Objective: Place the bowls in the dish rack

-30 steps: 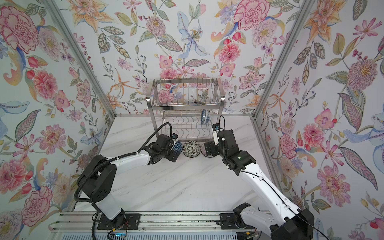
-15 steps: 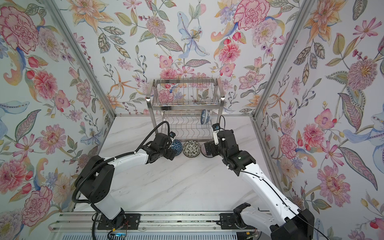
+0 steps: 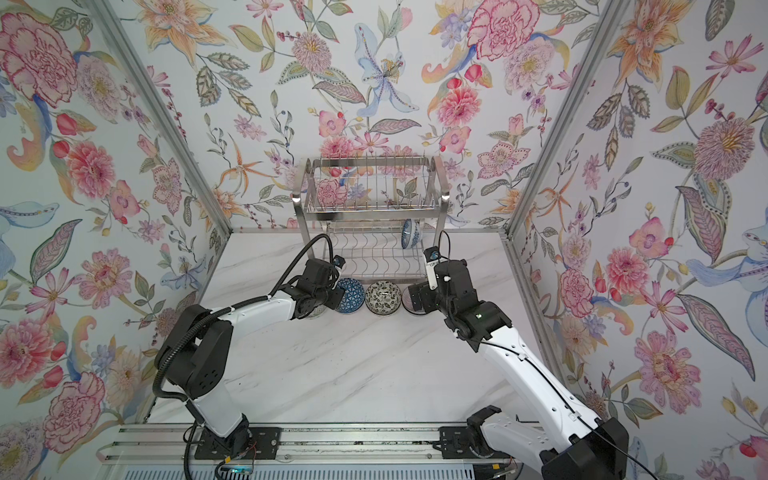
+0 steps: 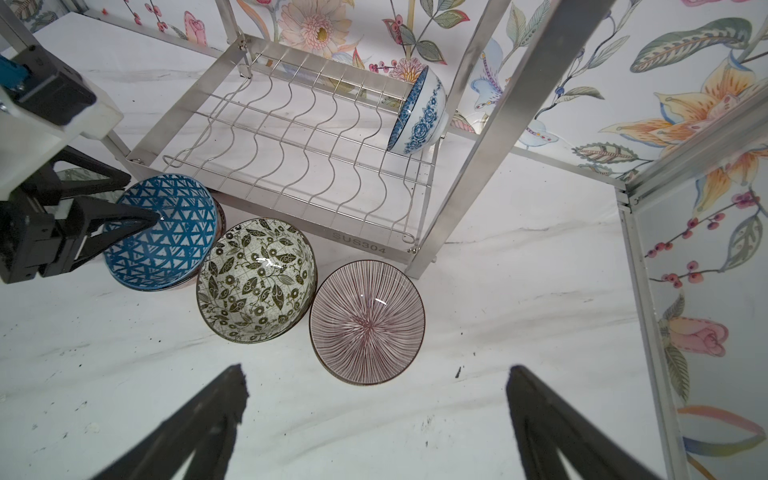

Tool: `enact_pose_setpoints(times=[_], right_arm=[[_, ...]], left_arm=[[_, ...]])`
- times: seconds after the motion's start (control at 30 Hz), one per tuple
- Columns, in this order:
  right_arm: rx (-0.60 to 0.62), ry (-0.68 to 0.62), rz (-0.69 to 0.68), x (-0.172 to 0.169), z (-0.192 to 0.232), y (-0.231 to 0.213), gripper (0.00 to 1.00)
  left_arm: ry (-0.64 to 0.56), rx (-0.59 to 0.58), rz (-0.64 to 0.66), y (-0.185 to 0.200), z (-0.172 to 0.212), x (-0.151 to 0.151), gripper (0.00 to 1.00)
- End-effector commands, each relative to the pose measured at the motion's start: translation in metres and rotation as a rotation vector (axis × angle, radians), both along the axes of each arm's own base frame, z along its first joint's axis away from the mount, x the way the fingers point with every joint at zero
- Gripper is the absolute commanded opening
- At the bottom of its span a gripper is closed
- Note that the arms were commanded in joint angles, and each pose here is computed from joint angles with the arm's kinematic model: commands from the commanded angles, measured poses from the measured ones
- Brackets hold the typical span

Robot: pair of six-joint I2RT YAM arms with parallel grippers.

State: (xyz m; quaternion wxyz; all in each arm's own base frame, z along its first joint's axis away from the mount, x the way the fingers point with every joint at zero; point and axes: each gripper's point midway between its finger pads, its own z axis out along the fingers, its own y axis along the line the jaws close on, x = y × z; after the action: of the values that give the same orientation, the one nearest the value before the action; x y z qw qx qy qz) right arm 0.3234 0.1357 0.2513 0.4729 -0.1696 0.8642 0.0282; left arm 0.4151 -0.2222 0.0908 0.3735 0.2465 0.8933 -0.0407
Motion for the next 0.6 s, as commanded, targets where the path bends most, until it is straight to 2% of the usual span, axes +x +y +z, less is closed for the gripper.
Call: enact_pose_setpoints(times=[0.0, 0.33, 0.57], right_arm=[[0.003, -0.009, -0.017, -0.0005, 0.0004, -0.0038, 0.99], [0.002, -0.010, -0.018, -0.0004, 0.0006, -0.0041, 0.99], [0.001, -0.010, -0.020, -0.0006, 0.0006, -0.0047, 0.99]], left_arm=[[-0.010, -0.017, 0.007, -0.0011, 0.0015, 0.0122, 0.49], [-0.010, 0.000, 0.014, 0.0025, -0.0006, 0.0153, 0.16], [-0.010, 0.013, 0.005, 0.0038, 0.0019, 0.0143, 0.01]])
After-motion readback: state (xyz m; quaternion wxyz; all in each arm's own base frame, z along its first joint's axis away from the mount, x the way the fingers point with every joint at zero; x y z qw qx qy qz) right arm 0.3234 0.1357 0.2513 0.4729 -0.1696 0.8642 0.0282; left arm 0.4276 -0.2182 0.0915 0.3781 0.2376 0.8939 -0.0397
